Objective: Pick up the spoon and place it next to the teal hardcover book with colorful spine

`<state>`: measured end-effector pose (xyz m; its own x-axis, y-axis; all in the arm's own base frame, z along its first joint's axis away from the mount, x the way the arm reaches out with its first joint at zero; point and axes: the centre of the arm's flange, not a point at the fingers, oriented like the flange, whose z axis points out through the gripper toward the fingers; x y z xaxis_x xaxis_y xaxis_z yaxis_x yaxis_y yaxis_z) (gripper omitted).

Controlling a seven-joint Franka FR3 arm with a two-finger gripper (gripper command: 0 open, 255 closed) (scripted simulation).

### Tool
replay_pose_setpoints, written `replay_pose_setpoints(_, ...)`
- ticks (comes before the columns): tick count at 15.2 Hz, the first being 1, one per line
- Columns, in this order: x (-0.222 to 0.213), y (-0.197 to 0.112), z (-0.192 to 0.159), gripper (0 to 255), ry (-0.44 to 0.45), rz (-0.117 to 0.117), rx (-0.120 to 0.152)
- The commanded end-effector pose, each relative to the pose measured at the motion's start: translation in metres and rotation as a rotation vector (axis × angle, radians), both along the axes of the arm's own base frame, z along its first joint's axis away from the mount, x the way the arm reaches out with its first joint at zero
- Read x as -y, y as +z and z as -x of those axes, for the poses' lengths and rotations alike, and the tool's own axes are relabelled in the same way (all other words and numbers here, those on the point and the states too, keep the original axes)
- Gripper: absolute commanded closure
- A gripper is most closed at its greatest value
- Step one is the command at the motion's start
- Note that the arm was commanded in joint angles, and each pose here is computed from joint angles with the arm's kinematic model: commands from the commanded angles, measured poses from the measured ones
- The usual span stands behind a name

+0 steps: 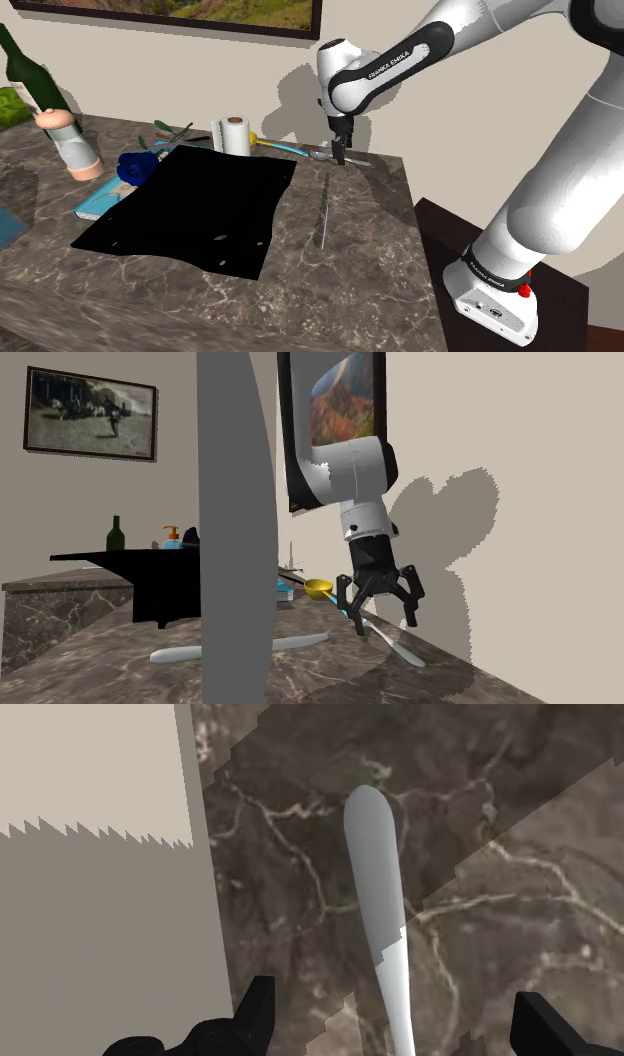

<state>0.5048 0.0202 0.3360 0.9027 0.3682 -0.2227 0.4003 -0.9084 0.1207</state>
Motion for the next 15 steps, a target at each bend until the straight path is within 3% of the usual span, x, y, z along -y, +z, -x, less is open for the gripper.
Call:
replay_pose_setpoints(1,0.0006,-0.003,0.0006,0,0.0,0.0,0.001)
replay_pose_setpoints(7,0.0006,-0.0029,0.0006,0,0.0,0.0,0.001)
replay_pose_setpoints(8,0.0006,-0.0029,0.0006,255,0.0,0.0,0.001)
replay_pose_setpoints(15,0.0006,-0.0029,0.0006,255,0.0,0.0,0.001)
